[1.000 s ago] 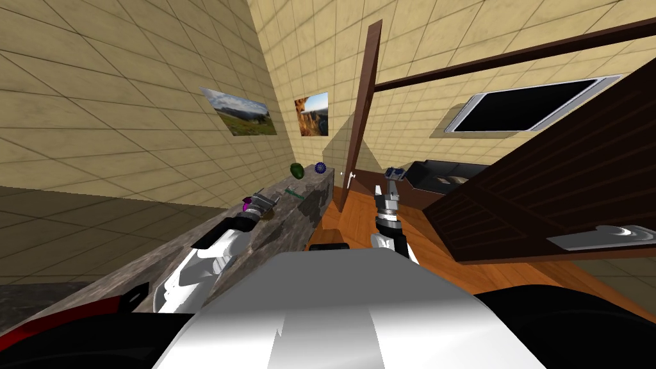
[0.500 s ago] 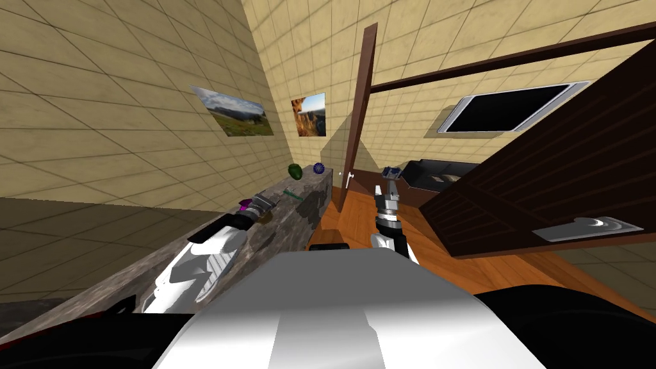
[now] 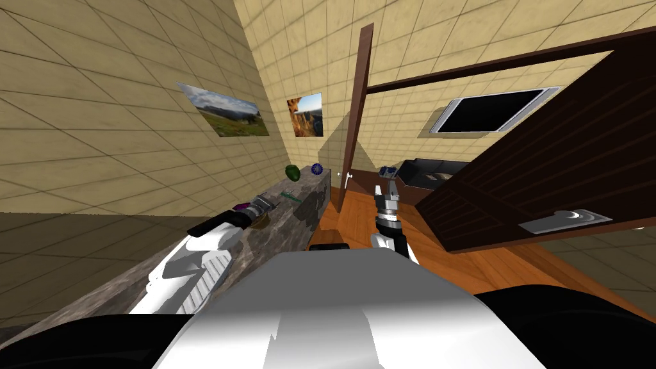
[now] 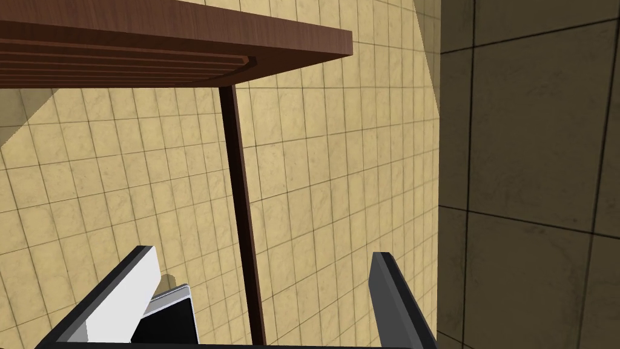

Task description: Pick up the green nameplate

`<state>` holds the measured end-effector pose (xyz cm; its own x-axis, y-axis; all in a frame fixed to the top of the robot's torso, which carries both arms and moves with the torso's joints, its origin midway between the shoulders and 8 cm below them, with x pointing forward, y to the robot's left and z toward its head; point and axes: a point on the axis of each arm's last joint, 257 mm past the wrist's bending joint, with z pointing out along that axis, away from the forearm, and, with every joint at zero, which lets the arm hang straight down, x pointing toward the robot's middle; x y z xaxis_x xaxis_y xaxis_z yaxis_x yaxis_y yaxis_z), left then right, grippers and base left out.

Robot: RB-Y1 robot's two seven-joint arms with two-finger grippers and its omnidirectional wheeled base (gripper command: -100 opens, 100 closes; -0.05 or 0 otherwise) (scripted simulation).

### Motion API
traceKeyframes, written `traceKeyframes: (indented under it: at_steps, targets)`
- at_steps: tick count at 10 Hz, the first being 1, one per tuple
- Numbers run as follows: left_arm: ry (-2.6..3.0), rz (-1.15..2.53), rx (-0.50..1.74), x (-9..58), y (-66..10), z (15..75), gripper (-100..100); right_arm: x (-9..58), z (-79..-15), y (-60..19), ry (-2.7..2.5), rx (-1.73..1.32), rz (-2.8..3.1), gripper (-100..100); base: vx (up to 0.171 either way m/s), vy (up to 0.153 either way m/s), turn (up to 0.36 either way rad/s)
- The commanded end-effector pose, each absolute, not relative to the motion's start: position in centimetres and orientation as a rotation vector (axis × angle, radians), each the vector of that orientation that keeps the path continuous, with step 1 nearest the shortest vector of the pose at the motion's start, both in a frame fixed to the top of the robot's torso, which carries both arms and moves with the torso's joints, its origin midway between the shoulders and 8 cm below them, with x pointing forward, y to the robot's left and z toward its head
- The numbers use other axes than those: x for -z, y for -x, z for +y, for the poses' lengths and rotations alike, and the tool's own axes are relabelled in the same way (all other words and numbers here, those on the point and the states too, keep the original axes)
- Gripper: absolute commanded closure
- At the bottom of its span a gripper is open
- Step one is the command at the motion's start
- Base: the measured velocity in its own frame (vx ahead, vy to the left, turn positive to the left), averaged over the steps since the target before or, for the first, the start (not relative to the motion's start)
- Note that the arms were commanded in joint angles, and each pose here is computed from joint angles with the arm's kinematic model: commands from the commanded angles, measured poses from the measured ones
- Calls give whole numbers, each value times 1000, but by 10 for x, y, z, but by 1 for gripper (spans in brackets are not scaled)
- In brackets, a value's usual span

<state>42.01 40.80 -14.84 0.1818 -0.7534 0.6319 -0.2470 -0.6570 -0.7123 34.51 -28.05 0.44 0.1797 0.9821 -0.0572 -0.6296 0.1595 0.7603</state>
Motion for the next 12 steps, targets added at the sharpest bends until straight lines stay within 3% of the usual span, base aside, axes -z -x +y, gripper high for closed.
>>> traceKeyframes:
  at_steps: [1,12]
  targets:
    - [2072,955,1447,156,-420,412,-100,-4,-281,-345,-679,-1271,641,0,50,27,-141]
    - [2345,1032,1182,196,-403,430,-100,-4,-281,-345,-679,-1271,641,0,57,35,-101]
